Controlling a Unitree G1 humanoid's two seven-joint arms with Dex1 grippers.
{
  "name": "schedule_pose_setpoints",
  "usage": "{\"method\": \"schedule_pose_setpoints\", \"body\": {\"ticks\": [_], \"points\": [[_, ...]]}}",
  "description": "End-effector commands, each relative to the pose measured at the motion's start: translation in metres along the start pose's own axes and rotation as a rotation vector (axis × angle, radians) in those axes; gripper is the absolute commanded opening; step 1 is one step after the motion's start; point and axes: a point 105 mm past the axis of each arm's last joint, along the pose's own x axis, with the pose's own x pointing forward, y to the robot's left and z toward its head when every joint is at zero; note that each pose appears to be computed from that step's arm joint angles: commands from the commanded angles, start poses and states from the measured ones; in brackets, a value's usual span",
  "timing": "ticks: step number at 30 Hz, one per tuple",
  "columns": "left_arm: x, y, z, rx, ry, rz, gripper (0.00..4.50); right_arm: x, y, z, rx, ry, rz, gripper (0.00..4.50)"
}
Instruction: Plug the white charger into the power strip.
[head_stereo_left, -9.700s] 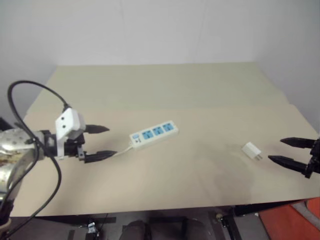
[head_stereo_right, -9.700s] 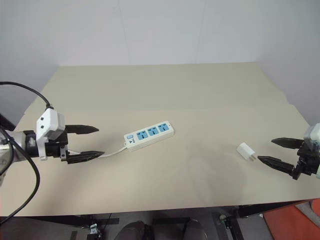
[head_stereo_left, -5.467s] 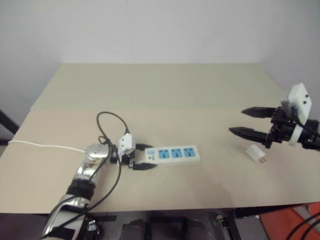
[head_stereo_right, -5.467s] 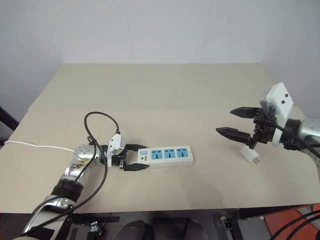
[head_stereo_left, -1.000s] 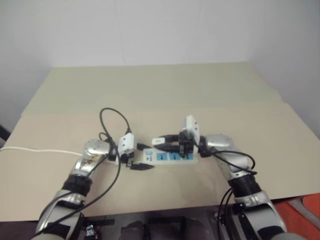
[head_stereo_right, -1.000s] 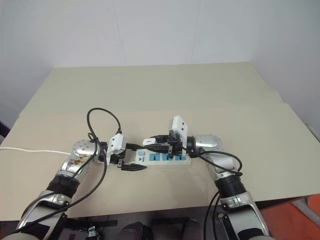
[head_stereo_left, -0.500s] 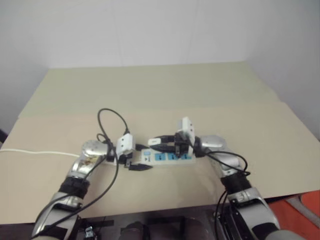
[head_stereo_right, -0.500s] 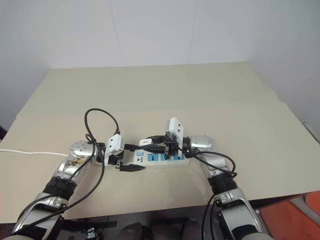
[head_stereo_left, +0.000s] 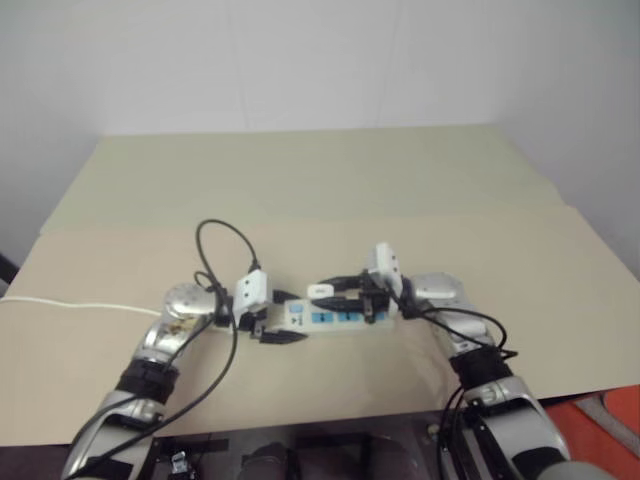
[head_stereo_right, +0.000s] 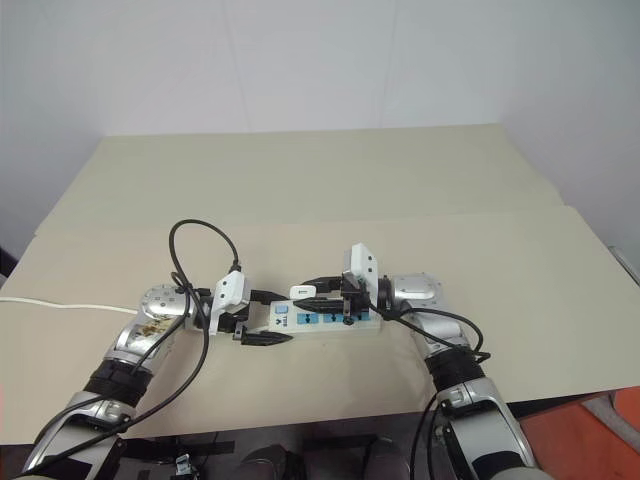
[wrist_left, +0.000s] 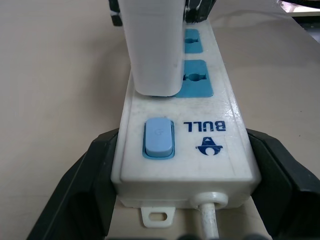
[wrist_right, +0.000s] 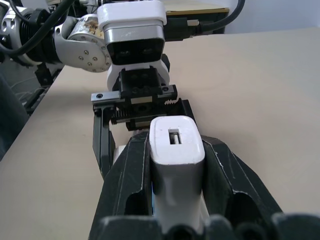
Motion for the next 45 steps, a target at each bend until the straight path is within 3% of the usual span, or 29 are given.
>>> {"method": "schedule_pose_setpoints", "body": {"ticks": [1, 14, 17, 26, 36, 45], "points": [[-0.011, -0.001, -0.012, -0.024, 0.065, 0.014, 3.27, -0.023, -0.003, -0.024, 0.055, 0.091, -0.031, 1.17], [-0.009, -0.002, -0.012, -0.026, 0.063, 0.010, 3.27, 0.032, 0.005, -0.001, -0.043, 0.047, 0.117, 1.17], [-0.009, -0.002, -0.012, -0.025, 0.064, 0.014, 3.27, 0.031, 0.006, -0.005, -0.027, 0.046, 0.106, 1.17], [-0.013, -0.003, -0.013, -0.028, 0.068, 0.023, 3.27, -0.022, 0.003, -0.040, 0.034, 0.161, 0.017, 1.17], [-0.011, -0.004, -0.012, -0.027, 0.064, 0.021, 3.27, 0.008, -0.001, -0.028, 0.040, 0.114, 0.065, 1.17], [-0.012, -0.005, -0.013, -0.030, 0.066, 0.029, 3.27, 0.007, 0.000, -0.030, 0.053, 0.130, 0.092, 1.17]]}}
